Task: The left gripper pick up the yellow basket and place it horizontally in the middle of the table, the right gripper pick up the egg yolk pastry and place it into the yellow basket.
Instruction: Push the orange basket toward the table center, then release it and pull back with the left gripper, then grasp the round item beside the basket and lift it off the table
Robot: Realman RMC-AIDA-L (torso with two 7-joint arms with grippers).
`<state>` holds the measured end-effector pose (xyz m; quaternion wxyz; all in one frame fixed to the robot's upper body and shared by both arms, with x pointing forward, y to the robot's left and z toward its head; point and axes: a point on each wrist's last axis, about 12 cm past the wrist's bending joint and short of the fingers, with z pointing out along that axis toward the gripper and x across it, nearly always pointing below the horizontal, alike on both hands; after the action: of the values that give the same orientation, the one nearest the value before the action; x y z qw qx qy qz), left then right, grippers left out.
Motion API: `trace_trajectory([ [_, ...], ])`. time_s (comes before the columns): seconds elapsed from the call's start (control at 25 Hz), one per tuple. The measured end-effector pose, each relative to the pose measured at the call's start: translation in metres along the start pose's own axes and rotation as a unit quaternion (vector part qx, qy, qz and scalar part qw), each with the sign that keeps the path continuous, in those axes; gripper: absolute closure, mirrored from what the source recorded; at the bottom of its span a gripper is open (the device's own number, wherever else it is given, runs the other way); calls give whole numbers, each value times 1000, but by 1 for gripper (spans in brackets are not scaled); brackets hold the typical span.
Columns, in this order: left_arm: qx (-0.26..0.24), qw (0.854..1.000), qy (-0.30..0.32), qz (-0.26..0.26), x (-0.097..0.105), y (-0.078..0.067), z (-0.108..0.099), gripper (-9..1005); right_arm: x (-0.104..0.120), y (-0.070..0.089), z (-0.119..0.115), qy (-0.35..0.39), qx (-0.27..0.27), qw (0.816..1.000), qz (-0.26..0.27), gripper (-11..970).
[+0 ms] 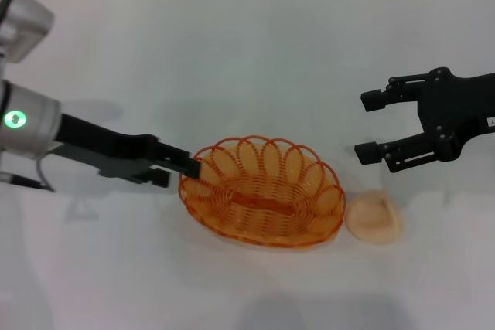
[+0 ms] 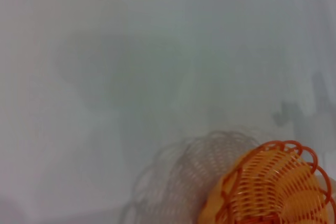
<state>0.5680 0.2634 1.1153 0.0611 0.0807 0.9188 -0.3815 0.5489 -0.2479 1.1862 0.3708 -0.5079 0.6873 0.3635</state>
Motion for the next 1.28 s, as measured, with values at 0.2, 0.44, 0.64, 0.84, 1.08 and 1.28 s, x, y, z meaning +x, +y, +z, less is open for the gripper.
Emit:
trace_trajectory([
  [0.2,7,1000,-24,-14,11,20,-26,273,0,0,0,-3,1,1000,1,118],
  [0.44,19,992,-119,24,11,36,-77,198,1,0,0,-3,2,1000,5,118],
  [0.64,36,982,-162,92,5,30,-91,201,-1,-1,1,-4,1,1000,4,118],
  [0.84,51,969,-177,164,-4,19,-89,203,-4,-1,1,-5,0,1000,7,117],
  [1.08,66,950,-175,250,-13,4,-91,206,-6,-1,-2,-5,5,1000,14,117],
  [1.28,67,936,-165,305,-13,-1,-96,207,-6,-1,-4,0,6,1000,23,118],
])
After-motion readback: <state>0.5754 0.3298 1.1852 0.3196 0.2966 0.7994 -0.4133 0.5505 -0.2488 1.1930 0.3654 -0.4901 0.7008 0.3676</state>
